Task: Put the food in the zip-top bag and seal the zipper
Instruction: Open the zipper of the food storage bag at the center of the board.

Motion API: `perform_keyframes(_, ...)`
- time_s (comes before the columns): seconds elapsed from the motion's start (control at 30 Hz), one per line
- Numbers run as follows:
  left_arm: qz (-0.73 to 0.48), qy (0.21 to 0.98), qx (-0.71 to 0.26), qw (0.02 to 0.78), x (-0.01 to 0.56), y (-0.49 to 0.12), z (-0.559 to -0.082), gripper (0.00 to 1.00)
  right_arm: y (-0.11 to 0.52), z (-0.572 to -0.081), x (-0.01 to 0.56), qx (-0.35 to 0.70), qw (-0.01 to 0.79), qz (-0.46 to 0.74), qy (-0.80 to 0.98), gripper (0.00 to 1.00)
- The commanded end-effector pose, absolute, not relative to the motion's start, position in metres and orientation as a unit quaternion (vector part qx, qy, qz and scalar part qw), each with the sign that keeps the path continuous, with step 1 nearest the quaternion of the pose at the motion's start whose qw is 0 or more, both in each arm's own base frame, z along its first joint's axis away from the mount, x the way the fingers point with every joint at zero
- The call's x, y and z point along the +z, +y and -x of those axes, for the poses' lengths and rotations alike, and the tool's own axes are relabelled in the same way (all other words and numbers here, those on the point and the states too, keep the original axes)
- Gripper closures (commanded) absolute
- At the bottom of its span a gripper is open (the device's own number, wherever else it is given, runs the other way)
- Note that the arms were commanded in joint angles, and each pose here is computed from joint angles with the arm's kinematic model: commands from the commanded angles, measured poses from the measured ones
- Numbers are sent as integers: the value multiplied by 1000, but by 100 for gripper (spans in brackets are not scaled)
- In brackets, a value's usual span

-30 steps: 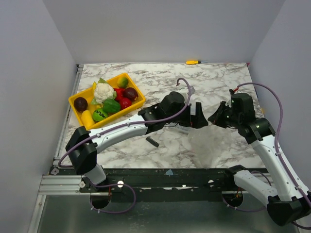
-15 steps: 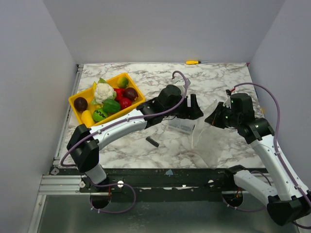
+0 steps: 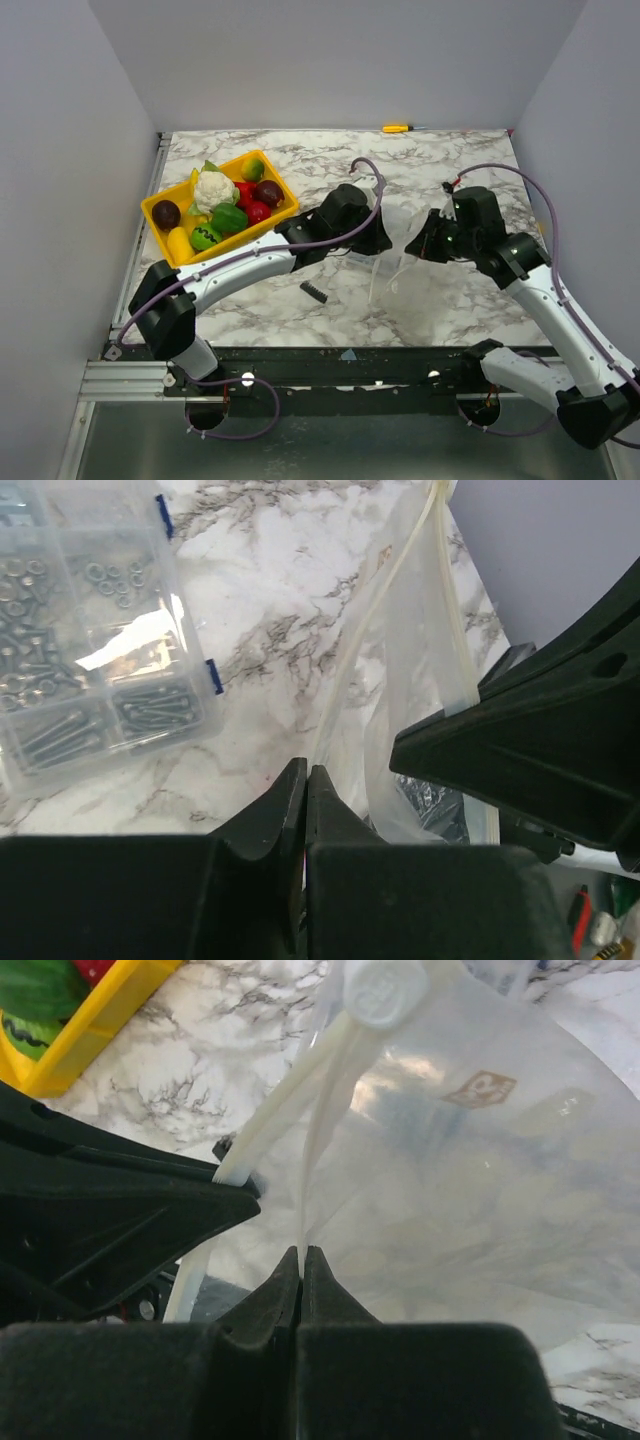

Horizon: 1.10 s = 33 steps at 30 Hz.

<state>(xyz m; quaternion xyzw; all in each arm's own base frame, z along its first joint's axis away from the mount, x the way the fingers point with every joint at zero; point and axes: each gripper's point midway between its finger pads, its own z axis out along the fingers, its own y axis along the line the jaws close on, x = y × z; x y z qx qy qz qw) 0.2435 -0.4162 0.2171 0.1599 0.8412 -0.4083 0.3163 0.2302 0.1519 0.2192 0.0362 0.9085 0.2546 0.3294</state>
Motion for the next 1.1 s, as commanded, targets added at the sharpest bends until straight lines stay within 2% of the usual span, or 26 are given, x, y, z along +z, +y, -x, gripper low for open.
perform_keyframes(0.0, -143, 850, -340, 376, 225, -373, -255, 100, 164, -235, 222, 206, 335, -40, 918, 100)
perform_keyframes(0.13, -98, 867, -280, 401, 216, -334, -262, 100, 136, -234, 197, 28, 322, -66, 944, 100)
perform_keyframes(0.27, -54, 877, -276, 391, 197, -306, -263, 100, 123, -234, 197, -57, 323, -74, 942, 100)
perform_keyframes(0.37, -37, 874, -296, 383, 188, -301, -262, 100, 130, -237, 207, -43, 332, -71, 940, 100)
perform_keyframes(0.53, -39, 874, -305, 376, 185, -305, -261, 100, 159, -241, 217, 47, 346, -59, 935, 100)
perform_keyframes(0.8, -57, 864, -335, 371, 192, -315, -257, 100, 149, -245, 245, 64, 398, -96, 910, 100)
perform_keyframes(1.0, -102, 843, -409, 334, 206, -343, -239, 100, 167, -242, 235, 77, 356, -60, 929, 100)
perform_keyframes(1.03, -105, 843, -414, 328, 207, -345, -237, 99, 167, -241, 231, 73, 351, -58, 932, 100)
perform_keyframes(1.07, -107, 843, -417, 323, 207, -346, -236, 94, 166, -239, 227, 70, 347, -55, 934, 100)
